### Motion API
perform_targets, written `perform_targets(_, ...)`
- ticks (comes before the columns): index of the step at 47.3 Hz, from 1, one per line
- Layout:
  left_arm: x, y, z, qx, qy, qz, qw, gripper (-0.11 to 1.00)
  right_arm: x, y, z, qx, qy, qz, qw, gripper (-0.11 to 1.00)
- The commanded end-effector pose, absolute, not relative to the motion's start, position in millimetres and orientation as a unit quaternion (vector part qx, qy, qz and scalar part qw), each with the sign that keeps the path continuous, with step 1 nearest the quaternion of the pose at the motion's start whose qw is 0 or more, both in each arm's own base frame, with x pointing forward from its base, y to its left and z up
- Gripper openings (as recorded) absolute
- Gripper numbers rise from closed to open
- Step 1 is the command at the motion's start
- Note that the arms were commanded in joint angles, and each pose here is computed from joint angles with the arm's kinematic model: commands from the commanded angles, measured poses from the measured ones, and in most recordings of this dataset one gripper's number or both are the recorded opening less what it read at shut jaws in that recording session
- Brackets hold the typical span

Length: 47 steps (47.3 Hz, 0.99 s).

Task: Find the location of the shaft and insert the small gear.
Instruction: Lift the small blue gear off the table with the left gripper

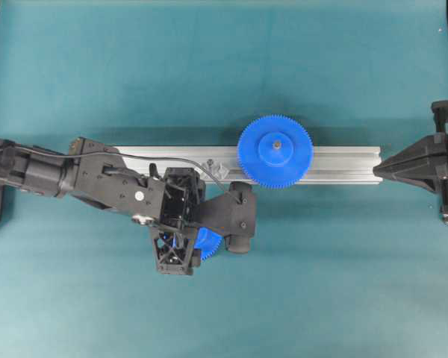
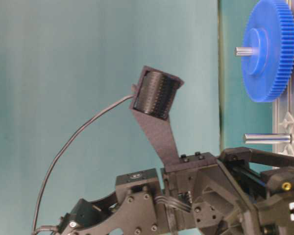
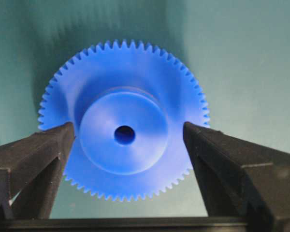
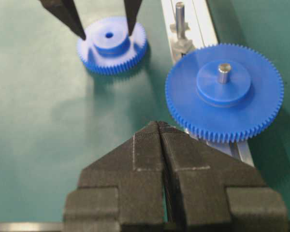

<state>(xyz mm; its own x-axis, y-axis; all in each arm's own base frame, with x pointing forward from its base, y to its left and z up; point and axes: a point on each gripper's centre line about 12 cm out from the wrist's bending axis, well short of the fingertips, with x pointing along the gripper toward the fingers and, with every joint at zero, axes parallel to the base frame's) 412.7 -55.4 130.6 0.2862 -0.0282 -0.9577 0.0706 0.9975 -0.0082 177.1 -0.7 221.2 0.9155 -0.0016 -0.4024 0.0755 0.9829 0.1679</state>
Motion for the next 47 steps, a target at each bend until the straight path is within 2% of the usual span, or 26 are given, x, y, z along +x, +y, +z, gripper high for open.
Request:
perform_targets(1,416.7,-57.0,140.9,0.018,0.584,-0.032,0.811,0.93,179.4,-1.1,225.4,0.094,0.198,-0.021,0.975,0.00)
perform_targets(20,411.2,-56.9,123.6,0.017,0.601,-0.029,0.798,0.93,179.2,-1.1,225.6,0.096,0.197,-0.021,0.975,0.00)
perform_targets(47,415.1,-56.8,123.5,0.010,0.589,-0.026,0.807,0.92,180.0,-1.1,228.3,0.096,0.193,-0.021,0.976,0.00)
